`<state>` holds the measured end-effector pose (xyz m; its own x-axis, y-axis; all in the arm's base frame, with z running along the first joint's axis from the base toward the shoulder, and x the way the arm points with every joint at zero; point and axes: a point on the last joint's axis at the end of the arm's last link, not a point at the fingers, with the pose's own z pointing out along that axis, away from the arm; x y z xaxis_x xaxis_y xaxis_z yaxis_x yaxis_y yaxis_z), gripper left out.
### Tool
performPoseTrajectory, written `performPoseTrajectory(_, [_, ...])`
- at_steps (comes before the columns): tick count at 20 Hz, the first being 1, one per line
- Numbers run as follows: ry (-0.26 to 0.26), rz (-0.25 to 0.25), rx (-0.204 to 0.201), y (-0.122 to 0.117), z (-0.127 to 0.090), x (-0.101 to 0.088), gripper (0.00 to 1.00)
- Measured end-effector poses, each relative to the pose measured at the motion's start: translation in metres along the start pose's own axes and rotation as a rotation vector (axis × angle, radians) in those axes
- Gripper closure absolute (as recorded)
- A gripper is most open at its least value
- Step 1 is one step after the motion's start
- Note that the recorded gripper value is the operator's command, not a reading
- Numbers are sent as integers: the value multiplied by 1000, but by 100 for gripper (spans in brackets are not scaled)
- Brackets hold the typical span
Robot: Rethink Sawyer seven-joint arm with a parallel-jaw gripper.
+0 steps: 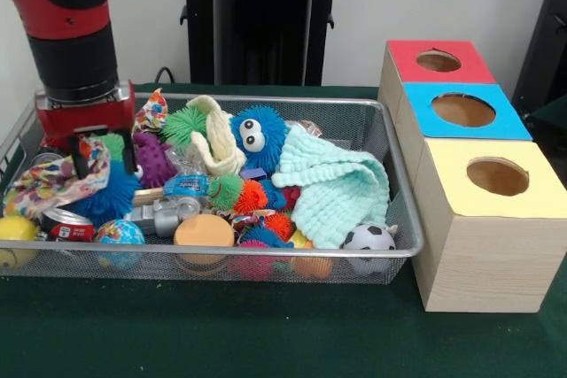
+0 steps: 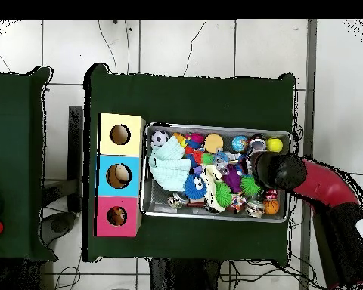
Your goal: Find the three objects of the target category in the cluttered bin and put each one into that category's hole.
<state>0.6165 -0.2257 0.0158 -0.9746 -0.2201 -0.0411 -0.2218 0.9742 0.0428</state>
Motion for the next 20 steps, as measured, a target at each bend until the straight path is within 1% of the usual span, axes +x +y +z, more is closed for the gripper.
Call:
performPoseTrajectory(2, [7, -1, -7, 6, 8, 5, 0])
performPoseTrajectory(5, [4, 2, -13, 8, 17, 7, 0])
performPoseTrajectory(11, [-5, 10, -20, 10, 28, 11, 0])
performPoseTrajectory(20, [-7, 22, -22, 6, 30, 14, 0])
